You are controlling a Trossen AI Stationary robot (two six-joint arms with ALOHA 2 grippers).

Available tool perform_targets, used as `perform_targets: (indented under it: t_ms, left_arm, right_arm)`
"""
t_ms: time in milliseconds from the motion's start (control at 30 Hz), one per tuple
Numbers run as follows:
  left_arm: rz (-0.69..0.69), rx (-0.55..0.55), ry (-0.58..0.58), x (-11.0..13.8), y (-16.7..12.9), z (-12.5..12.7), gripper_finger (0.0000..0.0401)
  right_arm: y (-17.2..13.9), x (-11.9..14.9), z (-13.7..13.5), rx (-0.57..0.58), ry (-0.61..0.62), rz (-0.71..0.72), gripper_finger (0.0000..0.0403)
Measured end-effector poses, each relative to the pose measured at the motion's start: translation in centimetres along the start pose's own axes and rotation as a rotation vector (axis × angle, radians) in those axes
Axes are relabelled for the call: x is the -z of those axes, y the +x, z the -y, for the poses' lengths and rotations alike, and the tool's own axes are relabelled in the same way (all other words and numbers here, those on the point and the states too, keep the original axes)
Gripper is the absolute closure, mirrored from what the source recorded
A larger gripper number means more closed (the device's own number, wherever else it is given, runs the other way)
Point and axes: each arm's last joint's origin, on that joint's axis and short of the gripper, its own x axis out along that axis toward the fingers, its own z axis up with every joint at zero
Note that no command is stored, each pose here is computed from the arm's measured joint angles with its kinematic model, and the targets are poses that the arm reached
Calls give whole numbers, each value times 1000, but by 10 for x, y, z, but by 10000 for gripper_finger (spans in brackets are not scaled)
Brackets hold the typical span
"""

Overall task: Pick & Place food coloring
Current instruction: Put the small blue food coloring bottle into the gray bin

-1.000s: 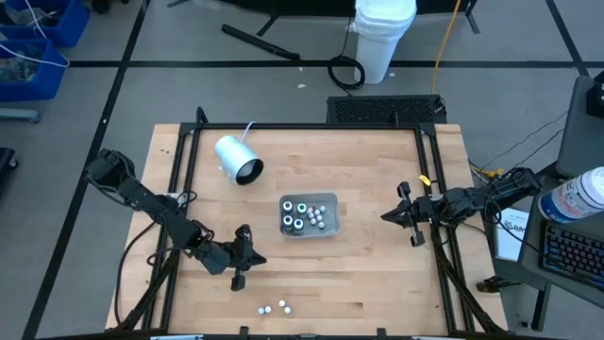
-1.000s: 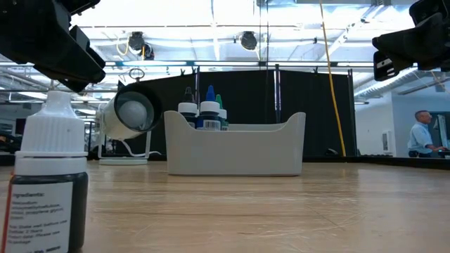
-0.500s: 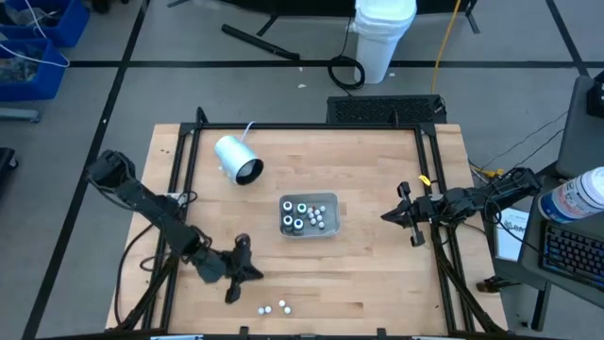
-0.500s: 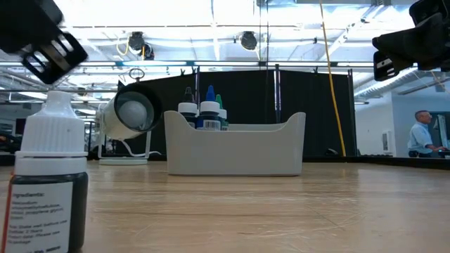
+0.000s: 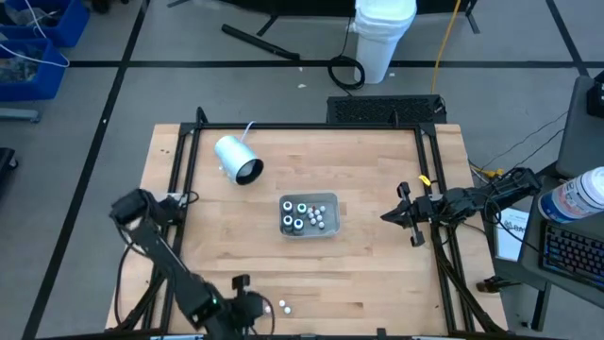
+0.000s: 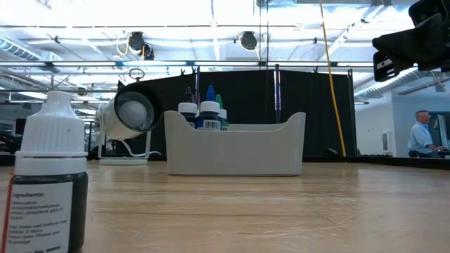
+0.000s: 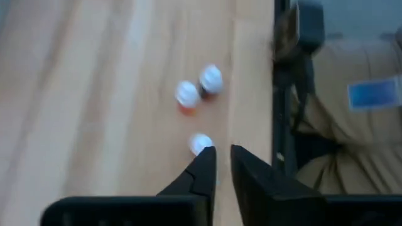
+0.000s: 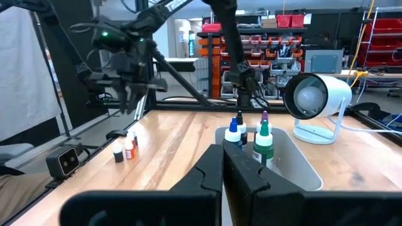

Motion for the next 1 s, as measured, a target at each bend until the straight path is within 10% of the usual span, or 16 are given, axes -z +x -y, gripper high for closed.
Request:
perform_targets:
  t_ms: [533,1000]
  left_arm:
    - [-88,-36,-102,3,14,6,134]
    - [-118,-60,-28,17,24,-4,126]
  right_arm:
    - [0,-2,0,1,-72,24,403]
    - [0,-4,0,1,-84,40,403]
